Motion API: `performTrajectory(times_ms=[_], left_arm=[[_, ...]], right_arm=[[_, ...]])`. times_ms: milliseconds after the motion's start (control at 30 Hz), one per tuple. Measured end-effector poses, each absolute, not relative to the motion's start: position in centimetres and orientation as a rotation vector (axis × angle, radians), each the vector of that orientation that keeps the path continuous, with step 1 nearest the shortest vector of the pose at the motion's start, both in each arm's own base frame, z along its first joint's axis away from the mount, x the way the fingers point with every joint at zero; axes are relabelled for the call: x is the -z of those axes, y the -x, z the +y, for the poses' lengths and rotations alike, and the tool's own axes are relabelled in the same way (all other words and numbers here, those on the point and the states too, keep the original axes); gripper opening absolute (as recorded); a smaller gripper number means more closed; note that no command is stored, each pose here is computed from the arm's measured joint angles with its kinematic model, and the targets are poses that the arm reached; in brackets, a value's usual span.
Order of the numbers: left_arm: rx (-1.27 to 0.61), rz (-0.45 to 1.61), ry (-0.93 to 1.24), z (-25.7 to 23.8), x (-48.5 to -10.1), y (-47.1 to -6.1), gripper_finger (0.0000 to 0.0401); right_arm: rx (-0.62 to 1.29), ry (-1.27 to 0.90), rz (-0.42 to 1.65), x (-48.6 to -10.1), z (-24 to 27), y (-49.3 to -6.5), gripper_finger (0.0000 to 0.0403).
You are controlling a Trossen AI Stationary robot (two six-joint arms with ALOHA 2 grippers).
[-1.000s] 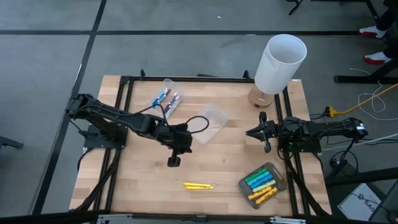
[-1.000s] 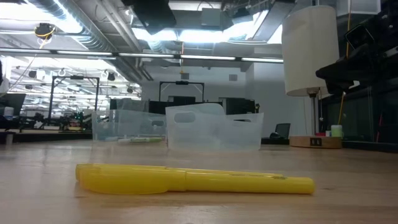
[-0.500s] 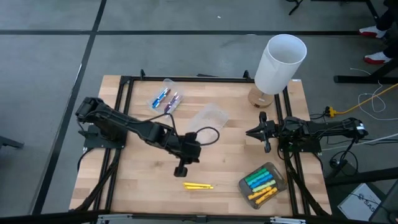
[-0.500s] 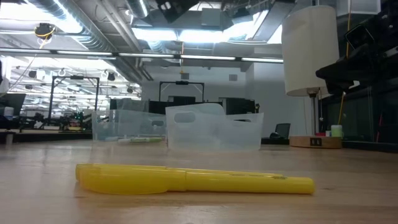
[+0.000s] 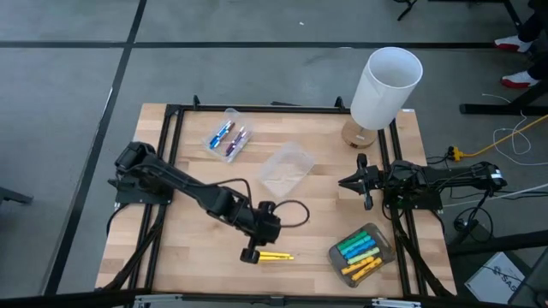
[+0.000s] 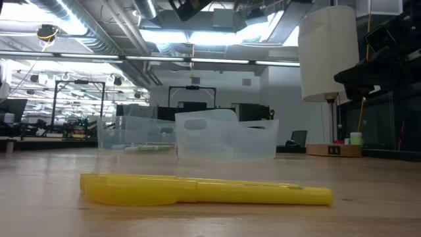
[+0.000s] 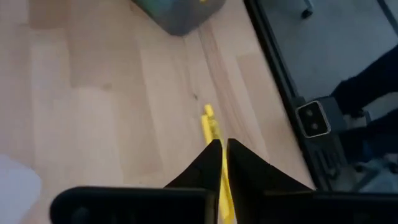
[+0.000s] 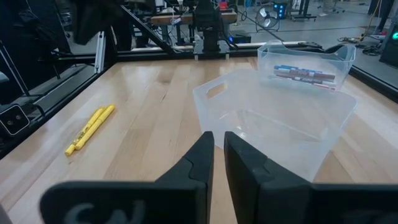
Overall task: Pick & Place Markers
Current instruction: Put the top yellow pen into the white bin
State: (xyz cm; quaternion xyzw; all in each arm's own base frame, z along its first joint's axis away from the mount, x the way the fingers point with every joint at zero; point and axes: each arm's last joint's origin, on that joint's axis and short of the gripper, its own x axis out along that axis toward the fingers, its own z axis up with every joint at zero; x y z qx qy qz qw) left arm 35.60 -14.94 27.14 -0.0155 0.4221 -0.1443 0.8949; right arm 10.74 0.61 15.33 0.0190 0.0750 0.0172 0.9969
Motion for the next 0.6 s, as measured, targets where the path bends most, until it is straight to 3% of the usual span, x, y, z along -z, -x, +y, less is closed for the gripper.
performTrajectory(times_ms=[200,600], left_arm=[[0.29,0.983,0.048,-16.7,-25.6,-35.9,0.0056],[0.218,1.236,0.117,-18.7,-21.6,-35.3,0.0168]], right_arm=[[-0.034,-0.038,0.151,-15.3,0.6,-10.7,0.004],[-0.034,-0.038,0.15,-15.3,0.6,-10.7,0.004]])
